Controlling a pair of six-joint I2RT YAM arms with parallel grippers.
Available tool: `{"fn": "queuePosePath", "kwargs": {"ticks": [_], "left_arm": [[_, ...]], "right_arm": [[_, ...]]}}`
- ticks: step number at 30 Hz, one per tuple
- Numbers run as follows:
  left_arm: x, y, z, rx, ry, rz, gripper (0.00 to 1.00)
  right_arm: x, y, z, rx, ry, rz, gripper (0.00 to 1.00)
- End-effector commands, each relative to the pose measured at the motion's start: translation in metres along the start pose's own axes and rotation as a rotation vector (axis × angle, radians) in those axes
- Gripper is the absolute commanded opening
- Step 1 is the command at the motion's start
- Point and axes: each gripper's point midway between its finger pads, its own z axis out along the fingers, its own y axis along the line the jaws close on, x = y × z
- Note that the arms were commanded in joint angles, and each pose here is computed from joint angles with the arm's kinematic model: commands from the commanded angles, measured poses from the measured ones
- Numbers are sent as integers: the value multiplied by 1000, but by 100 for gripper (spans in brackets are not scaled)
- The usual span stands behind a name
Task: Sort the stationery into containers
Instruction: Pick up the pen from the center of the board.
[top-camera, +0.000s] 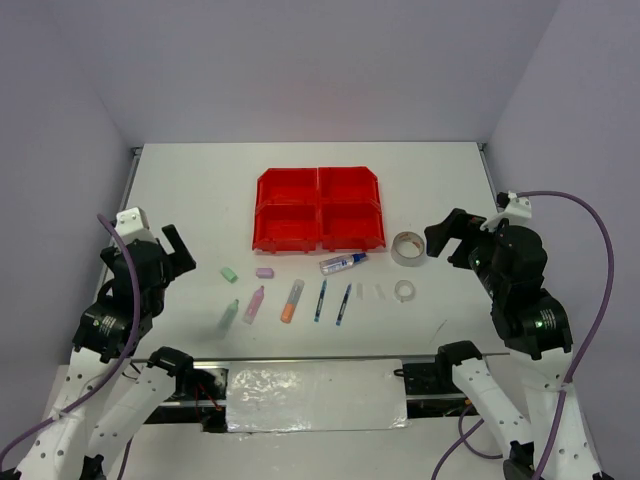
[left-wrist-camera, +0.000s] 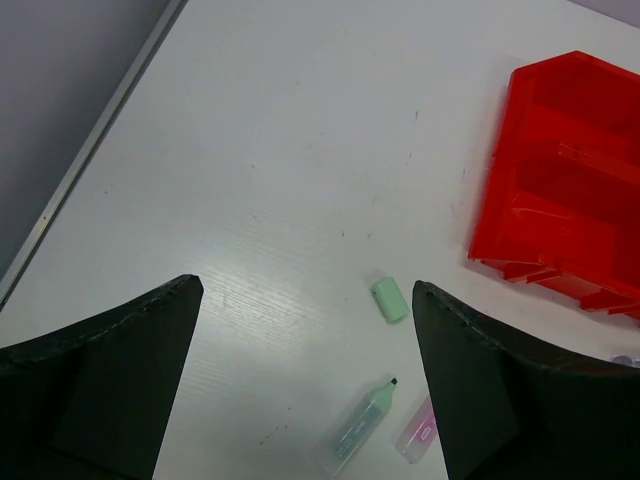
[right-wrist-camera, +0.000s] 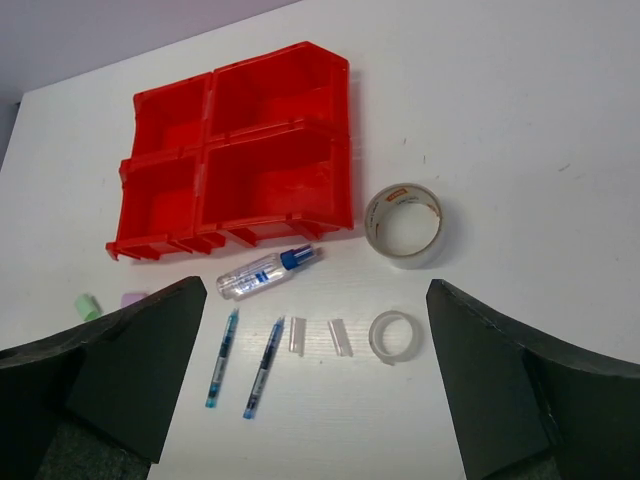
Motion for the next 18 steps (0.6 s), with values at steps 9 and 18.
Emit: {"fn": "queuePosePath", "kwargs": {"ticks": [9,18], "left_arm": [[-29,14,-16,-43,-106,-95,99],[-35,31,-25,-102,-159,-158,99]], "right_arm": [[-12,46,-7,-267,-109,96,100],[19,147,25,-523,95,167,100]]}}
